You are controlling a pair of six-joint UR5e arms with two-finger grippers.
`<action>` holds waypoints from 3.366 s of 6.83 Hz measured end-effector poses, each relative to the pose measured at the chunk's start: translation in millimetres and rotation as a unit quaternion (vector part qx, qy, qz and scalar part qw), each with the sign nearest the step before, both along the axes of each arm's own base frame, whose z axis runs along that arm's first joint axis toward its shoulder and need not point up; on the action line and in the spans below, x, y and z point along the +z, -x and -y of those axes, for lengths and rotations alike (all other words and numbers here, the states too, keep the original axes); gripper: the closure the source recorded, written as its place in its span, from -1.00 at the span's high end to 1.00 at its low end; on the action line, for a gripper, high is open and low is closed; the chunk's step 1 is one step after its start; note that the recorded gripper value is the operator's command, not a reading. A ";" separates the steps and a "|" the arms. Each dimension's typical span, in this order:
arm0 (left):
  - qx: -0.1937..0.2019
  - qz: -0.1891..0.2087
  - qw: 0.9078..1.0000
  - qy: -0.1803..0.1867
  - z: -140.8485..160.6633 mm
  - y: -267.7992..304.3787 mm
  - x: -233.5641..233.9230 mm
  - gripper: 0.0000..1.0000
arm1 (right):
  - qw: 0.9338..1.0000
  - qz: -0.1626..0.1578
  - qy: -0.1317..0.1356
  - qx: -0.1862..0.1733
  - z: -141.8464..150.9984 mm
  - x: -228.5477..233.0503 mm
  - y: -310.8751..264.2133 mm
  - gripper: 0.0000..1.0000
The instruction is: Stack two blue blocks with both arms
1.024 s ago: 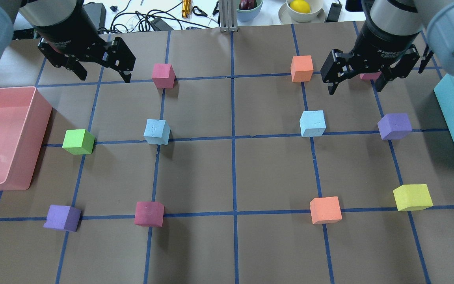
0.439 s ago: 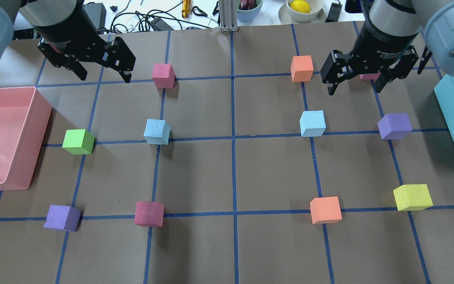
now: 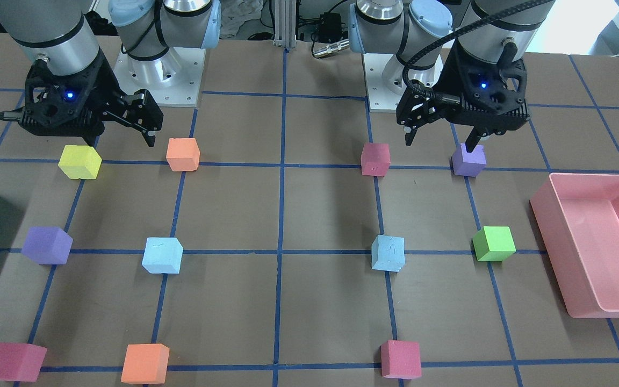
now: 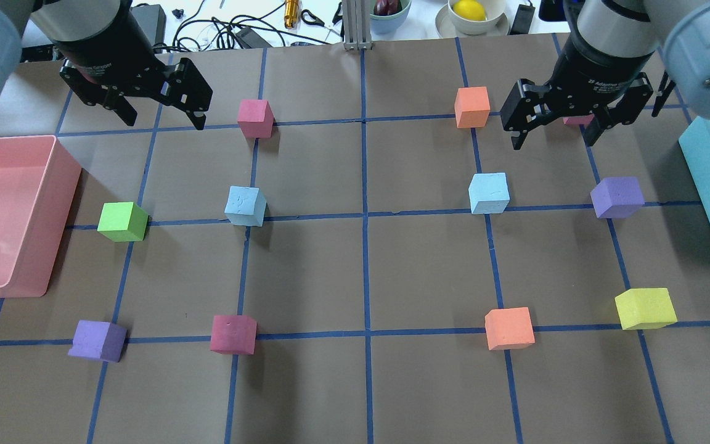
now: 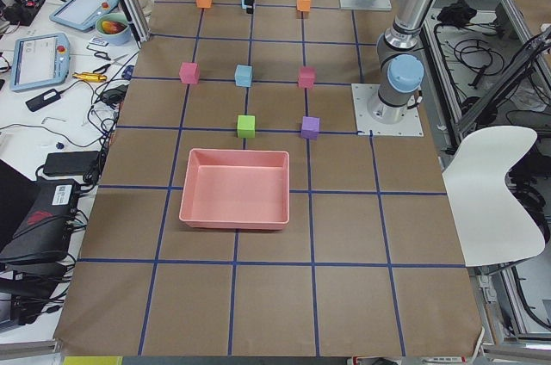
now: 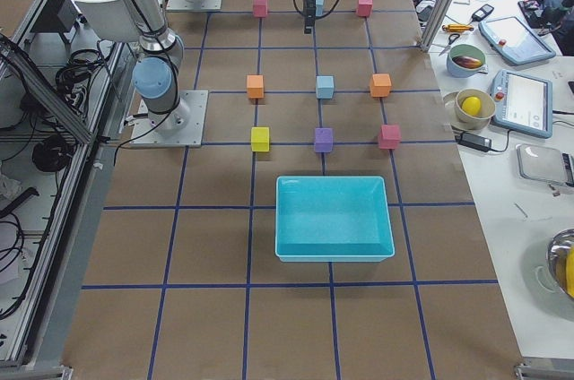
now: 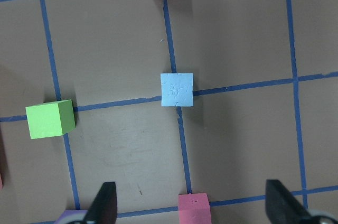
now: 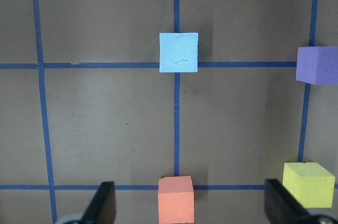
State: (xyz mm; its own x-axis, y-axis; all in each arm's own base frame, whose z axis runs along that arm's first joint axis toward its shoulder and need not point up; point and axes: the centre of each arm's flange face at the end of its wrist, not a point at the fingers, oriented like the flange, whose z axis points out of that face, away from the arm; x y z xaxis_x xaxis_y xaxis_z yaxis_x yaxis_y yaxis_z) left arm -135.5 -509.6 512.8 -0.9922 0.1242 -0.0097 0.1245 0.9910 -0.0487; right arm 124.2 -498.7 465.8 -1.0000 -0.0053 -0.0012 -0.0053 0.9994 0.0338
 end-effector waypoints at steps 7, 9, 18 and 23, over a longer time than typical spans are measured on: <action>0.006 0.006 1.000 -0.024 33.6 -4.5 -231.0 1.00 | 0.999 0.003 -0.041 0.001 110.8 -193.3 6.6 1.00; 0.008 0.006 1.000 -0.022 44.4 -4.3 -271.3 1.00 | 0.998 0.006 -0.059 0.000 113.9 -230.9 5.0 1.00; 0.026 0.005 0.999 -0.028 54.6 -0.2 -316.4 1.00 | 0.999 0.030 0.008 -0.038 154.0 -190.8 -29.0 -1.00; 0.029 0.003 0.999 -0.029 54.8 0.1 -318.1 0.41 | 0.996 0.049 0.026 -0.070 216.4 -214.3 -185.3 -1.00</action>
State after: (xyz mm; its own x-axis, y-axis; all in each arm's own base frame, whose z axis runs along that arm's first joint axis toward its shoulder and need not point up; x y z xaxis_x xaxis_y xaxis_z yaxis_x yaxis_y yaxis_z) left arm -135.6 -564.5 194.7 -0.9977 0.0669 -0.0108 0.0668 0.9977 0.0091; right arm 309.5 -715.2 251.5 -0.9858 0.1326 -0.1027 0.1344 0.9909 -0.0108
